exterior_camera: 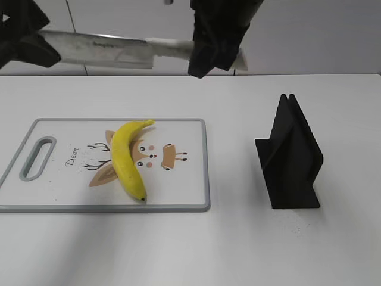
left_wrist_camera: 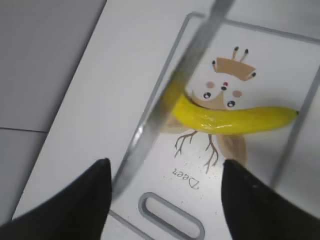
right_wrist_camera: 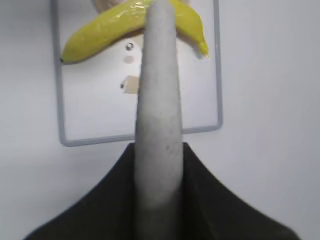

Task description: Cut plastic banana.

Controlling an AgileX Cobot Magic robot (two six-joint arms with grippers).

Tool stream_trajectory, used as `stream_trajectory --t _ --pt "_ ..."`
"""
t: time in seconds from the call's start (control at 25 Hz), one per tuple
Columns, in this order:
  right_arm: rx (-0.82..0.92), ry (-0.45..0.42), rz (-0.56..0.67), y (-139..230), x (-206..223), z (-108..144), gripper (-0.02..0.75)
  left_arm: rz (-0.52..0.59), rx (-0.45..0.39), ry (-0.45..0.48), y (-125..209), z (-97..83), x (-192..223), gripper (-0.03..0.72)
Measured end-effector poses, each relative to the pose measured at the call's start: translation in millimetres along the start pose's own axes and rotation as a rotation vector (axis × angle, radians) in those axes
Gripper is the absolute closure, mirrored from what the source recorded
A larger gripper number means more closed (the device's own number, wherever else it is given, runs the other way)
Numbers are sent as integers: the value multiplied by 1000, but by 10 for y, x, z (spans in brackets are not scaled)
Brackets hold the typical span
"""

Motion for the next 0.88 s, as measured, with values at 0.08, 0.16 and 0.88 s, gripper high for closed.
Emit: stream_trajectory --t 0.08,0.16,0.88 --pt "-6 42 20 43 18 -69 558 13 31 20 17 -27 -15 38" --pt "-8 67 20 42 18 -118 558 22 75 38 30 -48 -16 44" --pt "583 181 69 128 -293 -224 558 107 -631 -301 270 207 -392 73"
Point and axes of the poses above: a point on each arm's last joint axis where the gripper is mounted, x pointing out along that axis toward the gripper, z along the wrist's bending axis when the last joint is at zero, y = z × x, the point moved 3 cm from there along x, pointing out along that axis toward the gripper, and after that the axes turned 5 degrees about -x, right-handed, at the moved point
